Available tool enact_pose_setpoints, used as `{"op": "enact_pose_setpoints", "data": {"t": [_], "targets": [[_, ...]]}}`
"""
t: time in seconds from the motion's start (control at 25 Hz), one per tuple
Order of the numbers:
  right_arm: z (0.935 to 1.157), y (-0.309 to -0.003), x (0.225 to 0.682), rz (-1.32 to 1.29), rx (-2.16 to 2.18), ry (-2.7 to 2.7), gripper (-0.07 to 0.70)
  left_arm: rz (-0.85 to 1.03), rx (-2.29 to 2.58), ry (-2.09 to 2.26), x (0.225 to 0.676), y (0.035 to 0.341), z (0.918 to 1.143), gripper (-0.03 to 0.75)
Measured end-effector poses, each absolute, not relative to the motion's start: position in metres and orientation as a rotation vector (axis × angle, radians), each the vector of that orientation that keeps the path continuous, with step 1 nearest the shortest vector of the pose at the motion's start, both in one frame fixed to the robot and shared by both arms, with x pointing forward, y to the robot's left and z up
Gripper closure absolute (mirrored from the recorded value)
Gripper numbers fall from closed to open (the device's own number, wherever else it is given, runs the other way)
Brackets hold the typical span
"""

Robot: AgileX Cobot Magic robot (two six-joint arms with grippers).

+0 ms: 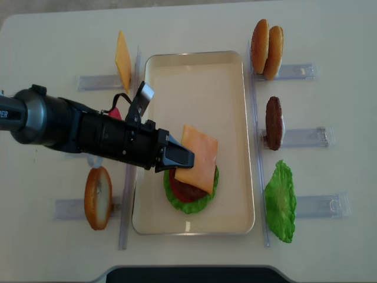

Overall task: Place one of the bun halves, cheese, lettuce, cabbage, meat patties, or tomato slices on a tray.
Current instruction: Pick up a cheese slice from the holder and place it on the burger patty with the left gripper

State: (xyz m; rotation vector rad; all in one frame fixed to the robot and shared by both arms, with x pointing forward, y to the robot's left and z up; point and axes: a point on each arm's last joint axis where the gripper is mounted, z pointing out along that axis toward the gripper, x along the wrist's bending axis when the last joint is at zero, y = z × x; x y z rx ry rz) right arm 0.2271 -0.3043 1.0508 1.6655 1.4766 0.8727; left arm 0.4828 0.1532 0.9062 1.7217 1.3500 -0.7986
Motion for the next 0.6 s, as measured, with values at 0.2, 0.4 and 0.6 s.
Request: {"op": "enact_pose_setpoints", "data": {"t": [0.2,0.4,0.6], "targets": [[1.0508,-0.3043,0.2271,0.873,1.665,1.477,0.272,-0.799,1.721,1.350,0.4831,0.1531,0.9064,0.685],[1.0508,-0.3043,0.2271,0.873,1.665,1.477,0.272,-0.812,1.710,1.368,0.4830,0.1530,0.9062,0.564],[1.0508,-0.3043,0.2271,0.873,1.665,1.477,0.272,-0.848,1.717,1.378,0.4805,0.1532,0.9062,0.319]]}}
